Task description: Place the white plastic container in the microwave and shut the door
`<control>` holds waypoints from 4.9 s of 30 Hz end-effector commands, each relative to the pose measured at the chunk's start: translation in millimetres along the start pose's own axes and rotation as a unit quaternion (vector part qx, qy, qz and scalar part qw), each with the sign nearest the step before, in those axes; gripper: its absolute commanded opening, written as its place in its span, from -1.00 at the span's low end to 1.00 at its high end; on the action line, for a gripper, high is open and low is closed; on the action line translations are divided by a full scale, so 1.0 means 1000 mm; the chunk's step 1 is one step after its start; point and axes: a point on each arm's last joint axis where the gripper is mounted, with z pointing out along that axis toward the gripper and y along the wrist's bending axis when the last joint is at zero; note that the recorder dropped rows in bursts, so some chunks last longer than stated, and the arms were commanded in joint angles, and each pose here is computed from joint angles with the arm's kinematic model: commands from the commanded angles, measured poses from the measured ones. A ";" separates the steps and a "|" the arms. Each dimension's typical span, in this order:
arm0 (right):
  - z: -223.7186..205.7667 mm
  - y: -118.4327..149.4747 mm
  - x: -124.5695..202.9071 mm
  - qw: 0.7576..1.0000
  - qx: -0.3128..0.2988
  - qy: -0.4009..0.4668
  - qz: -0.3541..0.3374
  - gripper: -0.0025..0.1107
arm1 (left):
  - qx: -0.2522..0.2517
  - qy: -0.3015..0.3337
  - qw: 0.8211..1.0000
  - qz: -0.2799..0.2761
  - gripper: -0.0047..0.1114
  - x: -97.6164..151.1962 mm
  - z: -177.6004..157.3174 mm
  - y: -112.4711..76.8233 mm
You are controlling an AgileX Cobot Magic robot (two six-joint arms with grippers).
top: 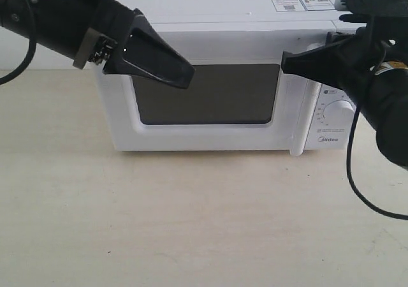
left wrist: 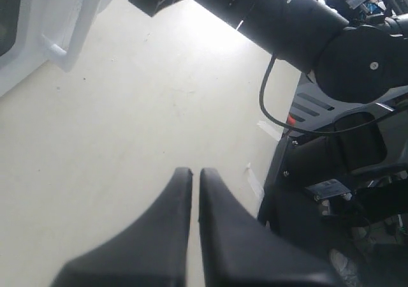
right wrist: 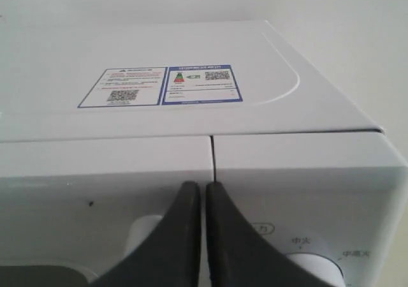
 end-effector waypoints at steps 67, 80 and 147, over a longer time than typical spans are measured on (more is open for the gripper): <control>-0.190 -0.082 -0.047 0.983 -0.160 -0.060 0.068 -0.91 | -0.244 -0.364 0.873 0.213 -0.84 0.166 -0.152 -0.158; -0.190 -0.082 -0.047 0.983 -0.161 -0.059 0.071 -0.91 | -0.409 -0.341 0.836 0.134 -0.84 0.203 -0.128 -0.116; -0.190 -0.082 -0.047 0.982 -0.160 -0.059 0.075 -0.91 | -0.581 -0.358 0.724 -0.098 -0.84 0.295 -0.084 -0.006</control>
